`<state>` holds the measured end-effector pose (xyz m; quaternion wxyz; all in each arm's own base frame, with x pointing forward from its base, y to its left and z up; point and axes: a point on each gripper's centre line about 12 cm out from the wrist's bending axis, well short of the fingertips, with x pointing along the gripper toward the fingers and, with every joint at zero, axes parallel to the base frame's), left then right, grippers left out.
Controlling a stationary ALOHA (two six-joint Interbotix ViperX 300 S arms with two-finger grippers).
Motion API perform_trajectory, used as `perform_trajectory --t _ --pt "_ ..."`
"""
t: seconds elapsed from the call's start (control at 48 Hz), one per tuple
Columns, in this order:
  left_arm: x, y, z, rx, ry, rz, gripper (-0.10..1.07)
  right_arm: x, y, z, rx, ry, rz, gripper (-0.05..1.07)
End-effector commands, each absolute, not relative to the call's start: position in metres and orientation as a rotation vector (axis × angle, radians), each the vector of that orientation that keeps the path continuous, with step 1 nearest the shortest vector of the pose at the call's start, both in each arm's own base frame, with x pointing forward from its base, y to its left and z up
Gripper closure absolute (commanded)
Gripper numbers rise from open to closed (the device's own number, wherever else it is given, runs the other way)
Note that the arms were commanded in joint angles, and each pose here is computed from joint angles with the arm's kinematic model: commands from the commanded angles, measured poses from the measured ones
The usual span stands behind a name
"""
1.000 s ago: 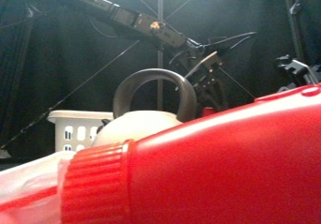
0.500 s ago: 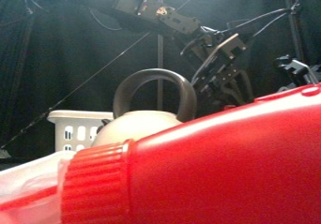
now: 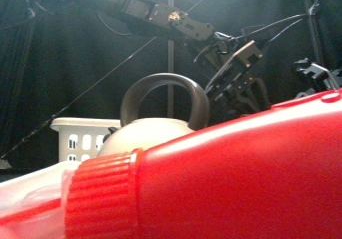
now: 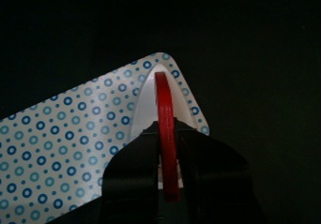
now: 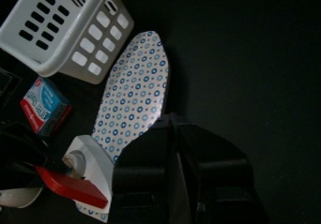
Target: Iron the board
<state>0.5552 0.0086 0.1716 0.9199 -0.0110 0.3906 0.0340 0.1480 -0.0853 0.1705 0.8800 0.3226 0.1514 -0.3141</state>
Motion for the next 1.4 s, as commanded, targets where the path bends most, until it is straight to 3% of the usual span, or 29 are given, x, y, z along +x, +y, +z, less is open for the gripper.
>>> perform_trajectory --t 0.0,0.375,1.375 --pt "0.557 0.021 0.184 -0.032 0.775 0.091 0.52 0.151 -0.087 0.175 0.669 0.304 -0.650 0.56" --pt "0.549 0.038 0.181 -0.043 0.796 0.121 0.52 0.151 -0.087 0.175 0.669 0.306 -0.650 0.56" --pt "0.514 0.154 0.172 -0.135 0.827 0.329 0.52 0.150 -0.087 0.175 0.667 0.306 -0.650 0.56"
